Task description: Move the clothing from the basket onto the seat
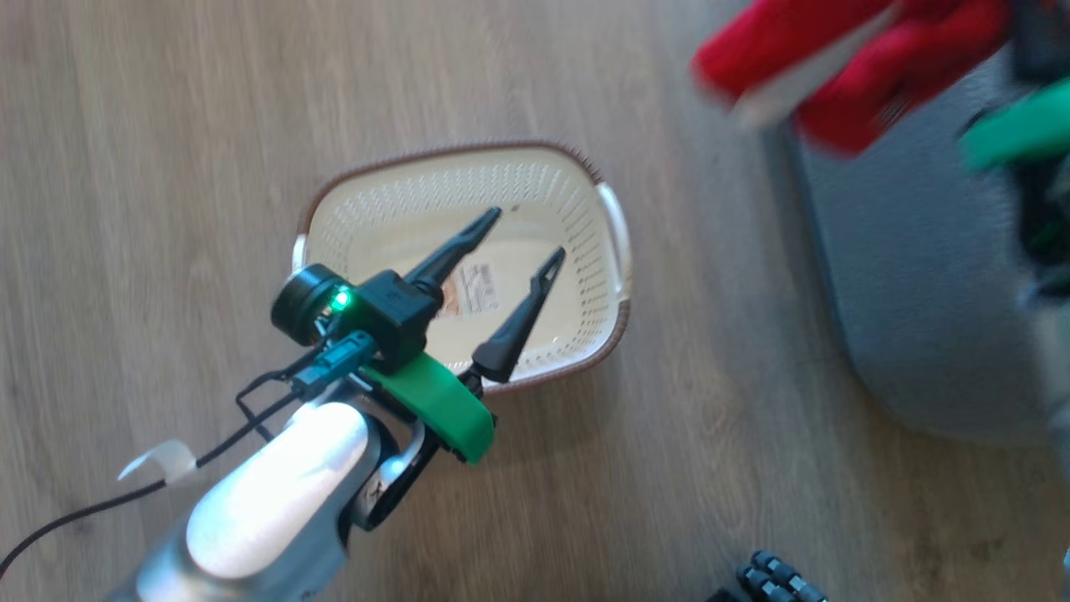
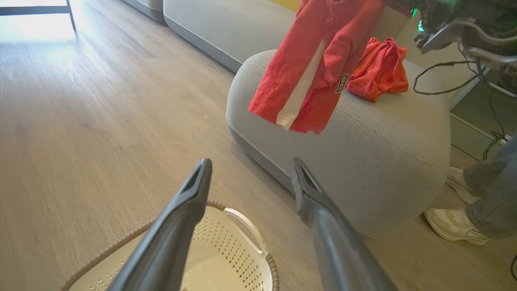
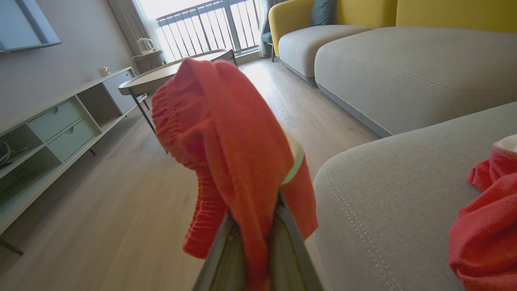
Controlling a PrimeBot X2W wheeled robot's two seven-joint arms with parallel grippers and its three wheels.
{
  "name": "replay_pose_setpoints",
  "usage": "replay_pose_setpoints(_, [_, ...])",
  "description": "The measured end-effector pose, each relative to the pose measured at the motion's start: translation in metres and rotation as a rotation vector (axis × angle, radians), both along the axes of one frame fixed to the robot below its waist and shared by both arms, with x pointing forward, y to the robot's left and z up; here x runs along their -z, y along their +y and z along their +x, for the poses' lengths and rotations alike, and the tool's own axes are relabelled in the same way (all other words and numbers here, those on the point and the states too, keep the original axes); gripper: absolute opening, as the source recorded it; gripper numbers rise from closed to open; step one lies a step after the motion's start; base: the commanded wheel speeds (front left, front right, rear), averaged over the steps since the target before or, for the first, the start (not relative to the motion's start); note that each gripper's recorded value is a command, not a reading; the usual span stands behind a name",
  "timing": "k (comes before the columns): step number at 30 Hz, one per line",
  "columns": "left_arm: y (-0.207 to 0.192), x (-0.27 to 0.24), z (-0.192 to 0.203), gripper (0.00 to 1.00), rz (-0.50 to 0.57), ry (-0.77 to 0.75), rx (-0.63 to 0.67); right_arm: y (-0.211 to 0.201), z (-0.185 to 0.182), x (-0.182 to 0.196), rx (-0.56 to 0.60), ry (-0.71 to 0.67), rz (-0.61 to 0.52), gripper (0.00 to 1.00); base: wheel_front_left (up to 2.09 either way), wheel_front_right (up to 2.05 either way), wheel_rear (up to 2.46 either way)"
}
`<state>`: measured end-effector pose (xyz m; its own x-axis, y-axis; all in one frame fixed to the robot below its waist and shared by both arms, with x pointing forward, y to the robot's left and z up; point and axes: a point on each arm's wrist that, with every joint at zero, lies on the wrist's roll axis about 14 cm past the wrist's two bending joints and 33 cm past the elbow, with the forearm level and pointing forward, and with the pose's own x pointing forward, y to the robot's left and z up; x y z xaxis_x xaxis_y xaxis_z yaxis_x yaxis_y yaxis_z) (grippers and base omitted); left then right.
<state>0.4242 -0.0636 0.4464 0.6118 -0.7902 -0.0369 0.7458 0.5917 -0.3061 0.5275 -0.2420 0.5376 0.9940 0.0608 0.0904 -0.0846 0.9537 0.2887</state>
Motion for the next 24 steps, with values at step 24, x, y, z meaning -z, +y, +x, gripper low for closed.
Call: replay_pose_setpoints(24, [0.084, 0.094, 0.011, 1.0, 0.065, 0.241, -0.342, -0.231, 0.116, 0.009, 0.696, 0.001, 0.165, 0.0, 0.0, 0.0, 0.0])
